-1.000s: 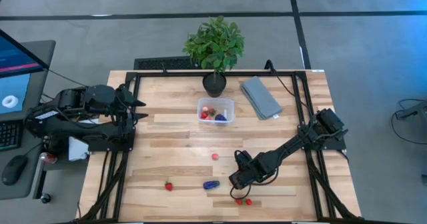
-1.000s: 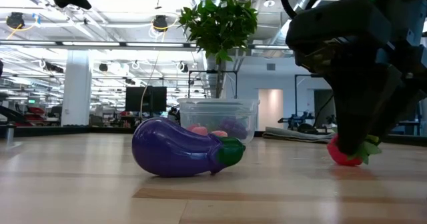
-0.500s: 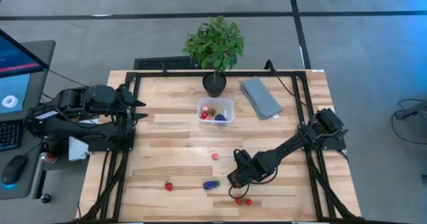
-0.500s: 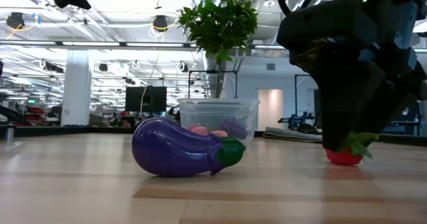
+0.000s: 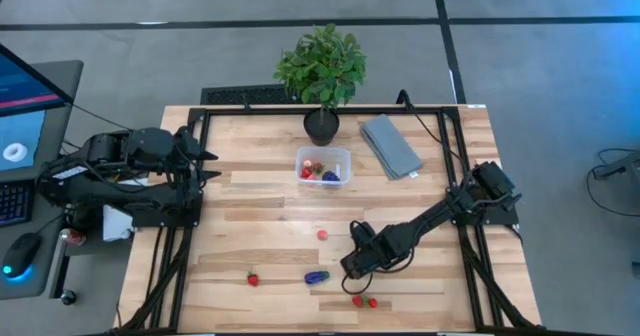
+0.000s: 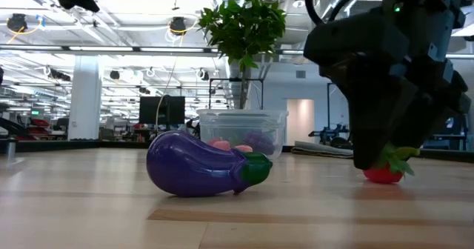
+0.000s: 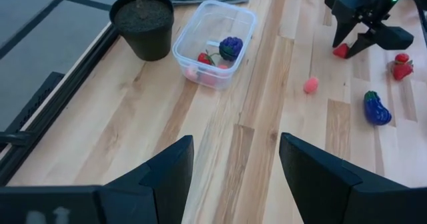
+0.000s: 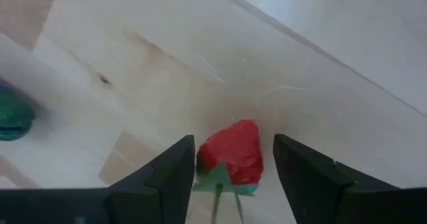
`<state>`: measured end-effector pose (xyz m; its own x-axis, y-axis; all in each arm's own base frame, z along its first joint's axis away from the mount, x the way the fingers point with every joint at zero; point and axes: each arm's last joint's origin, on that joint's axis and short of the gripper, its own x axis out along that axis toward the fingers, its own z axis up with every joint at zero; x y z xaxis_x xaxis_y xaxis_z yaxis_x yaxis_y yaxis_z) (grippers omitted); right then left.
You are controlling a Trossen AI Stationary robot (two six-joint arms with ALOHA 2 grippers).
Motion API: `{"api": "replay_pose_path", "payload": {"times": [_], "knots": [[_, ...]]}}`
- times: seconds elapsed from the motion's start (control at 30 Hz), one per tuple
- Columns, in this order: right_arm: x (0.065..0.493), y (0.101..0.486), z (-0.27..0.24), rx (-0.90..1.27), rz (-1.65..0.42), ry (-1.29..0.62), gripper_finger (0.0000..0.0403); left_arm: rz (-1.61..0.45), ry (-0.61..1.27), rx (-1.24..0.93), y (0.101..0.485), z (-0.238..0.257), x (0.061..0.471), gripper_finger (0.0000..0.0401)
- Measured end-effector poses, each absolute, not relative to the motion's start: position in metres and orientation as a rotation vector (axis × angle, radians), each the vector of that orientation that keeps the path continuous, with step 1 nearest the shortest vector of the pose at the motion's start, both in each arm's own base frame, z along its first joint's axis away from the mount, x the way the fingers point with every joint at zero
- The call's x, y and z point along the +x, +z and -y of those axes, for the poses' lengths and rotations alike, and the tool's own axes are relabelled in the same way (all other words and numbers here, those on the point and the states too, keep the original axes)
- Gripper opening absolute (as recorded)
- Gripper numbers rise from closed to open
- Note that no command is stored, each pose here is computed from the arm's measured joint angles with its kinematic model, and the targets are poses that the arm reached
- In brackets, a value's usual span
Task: Pick and placing Produce into tupperware
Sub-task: Put the top right red strawberry into the transparent bin
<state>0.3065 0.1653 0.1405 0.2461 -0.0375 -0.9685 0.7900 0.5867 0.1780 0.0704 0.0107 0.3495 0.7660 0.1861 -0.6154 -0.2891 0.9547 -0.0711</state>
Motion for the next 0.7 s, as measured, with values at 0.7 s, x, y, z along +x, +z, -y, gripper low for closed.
{"api": "replay_pose_path", "payload": {"times": [0.7], "knots": [[0.3058,0.1359,-0.1611,0.786,-1.215,-0.641,0.0190,-0.645,0.262,-0.175,0.3498,-0.0107,0.0706,0.0213]]}}
